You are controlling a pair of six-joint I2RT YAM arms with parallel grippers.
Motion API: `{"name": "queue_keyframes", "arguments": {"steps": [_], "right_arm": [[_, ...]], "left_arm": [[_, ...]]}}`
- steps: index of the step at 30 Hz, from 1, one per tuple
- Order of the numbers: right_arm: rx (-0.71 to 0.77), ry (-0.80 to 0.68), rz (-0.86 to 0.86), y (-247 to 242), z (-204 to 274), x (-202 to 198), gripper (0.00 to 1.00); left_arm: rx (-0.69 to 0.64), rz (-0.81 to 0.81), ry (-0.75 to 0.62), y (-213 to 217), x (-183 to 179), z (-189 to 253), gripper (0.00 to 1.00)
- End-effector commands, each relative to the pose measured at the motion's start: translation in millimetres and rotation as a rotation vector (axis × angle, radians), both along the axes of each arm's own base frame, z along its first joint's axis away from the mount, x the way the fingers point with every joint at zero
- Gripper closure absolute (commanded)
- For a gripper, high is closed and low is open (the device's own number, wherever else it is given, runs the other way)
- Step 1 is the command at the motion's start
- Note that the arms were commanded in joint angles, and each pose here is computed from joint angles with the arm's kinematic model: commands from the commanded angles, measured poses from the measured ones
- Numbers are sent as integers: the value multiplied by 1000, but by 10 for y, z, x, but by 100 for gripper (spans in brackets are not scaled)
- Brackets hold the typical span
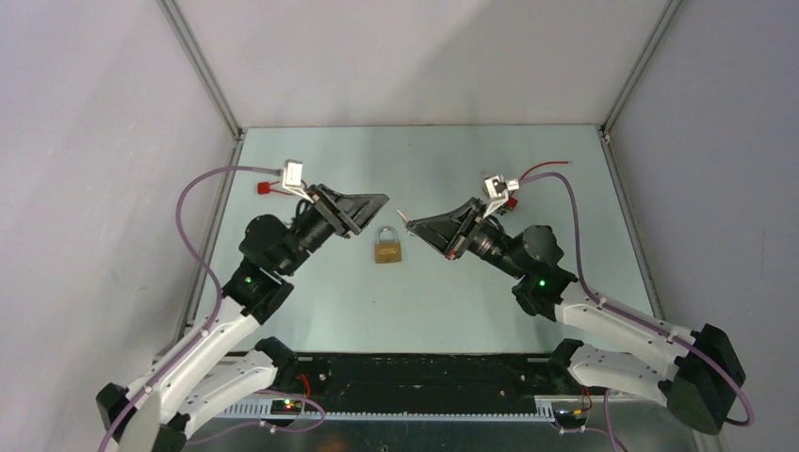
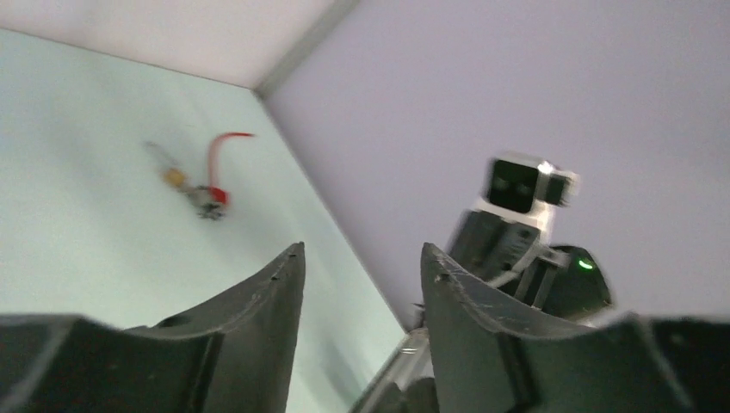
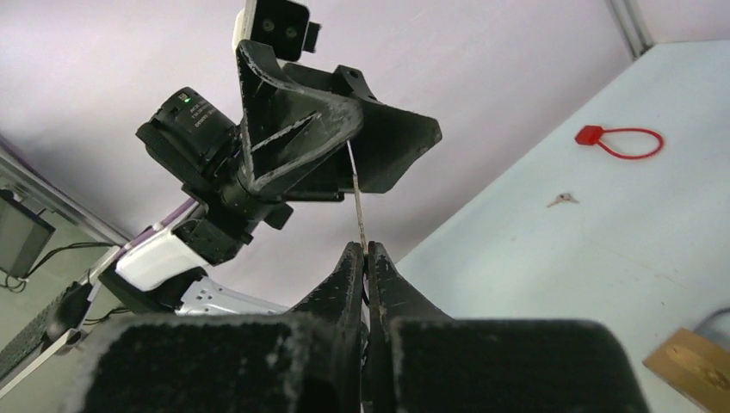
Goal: Unlock with the key
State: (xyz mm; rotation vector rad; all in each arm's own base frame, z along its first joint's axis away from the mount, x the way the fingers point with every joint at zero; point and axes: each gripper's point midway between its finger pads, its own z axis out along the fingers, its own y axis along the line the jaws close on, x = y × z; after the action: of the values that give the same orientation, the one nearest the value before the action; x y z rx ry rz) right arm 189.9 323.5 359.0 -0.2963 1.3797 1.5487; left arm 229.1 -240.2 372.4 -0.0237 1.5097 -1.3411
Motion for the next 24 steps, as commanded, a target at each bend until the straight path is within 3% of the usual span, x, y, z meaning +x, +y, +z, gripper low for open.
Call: {"name": "queue_keyframes", "arguments": {"steps": [1,2,4,6,7,16,24], "right_arm": [[-33,12,-74,-158,-108,25,100],[-33,13,-80,-198,-111,7,100],[-48,22,-100,-258,-184,4,100],[-64,27,-122,-316,-247,7,100],[-70,32,-133,-336,-284,15,100],[-139,33,-195,-471,-447,52,100],[-164,74,-191,-503,-654,34,100]], "left_arm": [[68,247,155,456,255,-444,37],[77,283,187,548,304,-570,23],[111,330,259,671,331,-778,8],[221,370,318,761,348,-1007,1],[308,372,341,787,349,-1151,1],[691,334,610,793,472,-1998,0],[848,322,786,616,706,-2501,0]]}}
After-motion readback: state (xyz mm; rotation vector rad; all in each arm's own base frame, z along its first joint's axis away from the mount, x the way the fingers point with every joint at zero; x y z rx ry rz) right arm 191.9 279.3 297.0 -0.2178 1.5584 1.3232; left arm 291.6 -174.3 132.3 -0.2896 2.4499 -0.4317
